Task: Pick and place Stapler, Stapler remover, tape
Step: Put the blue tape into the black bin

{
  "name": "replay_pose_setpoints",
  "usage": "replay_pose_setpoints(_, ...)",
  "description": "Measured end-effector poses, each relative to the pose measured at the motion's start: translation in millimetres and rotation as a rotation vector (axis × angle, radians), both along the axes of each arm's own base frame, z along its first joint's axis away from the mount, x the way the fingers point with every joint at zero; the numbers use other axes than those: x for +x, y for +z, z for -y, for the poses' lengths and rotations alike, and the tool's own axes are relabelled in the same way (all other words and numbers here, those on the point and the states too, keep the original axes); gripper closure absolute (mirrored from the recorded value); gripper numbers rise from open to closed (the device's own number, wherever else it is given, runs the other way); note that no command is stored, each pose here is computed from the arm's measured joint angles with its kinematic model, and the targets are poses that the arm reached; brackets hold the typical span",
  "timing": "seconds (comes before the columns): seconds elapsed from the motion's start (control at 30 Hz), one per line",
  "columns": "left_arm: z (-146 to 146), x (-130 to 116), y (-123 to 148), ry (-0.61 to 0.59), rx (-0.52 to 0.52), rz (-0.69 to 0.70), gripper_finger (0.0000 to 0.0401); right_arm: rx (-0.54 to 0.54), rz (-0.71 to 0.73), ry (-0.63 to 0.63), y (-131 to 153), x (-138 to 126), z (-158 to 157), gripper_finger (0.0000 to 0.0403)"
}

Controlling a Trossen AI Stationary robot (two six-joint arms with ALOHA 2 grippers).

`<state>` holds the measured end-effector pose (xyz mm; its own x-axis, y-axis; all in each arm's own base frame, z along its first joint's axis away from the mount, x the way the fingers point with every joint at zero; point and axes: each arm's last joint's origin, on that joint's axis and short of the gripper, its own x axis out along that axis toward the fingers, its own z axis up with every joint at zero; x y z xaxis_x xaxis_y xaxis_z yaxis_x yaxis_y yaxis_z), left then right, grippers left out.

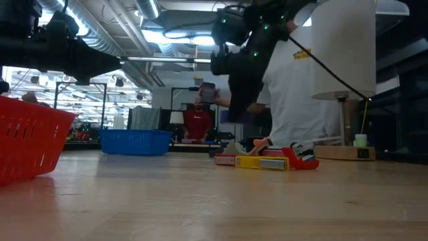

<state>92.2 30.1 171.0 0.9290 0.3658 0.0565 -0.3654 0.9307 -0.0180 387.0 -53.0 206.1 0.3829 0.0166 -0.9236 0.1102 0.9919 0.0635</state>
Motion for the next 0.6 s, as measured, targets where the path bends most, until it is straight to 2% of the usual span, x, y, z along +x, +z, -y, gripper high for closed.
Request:
replay_pose_setpoints(0.37,0,0,0,0.000,0.000,0.000,0.0253,0.042,0.052,0.011,28,-11,-12,0.0357)
replay_pose_setpoints(0.6,0,0,0,0.003,0.000,0.000,0.0253,0.142,0.028,0.006,31,-15,-19,0.0357)
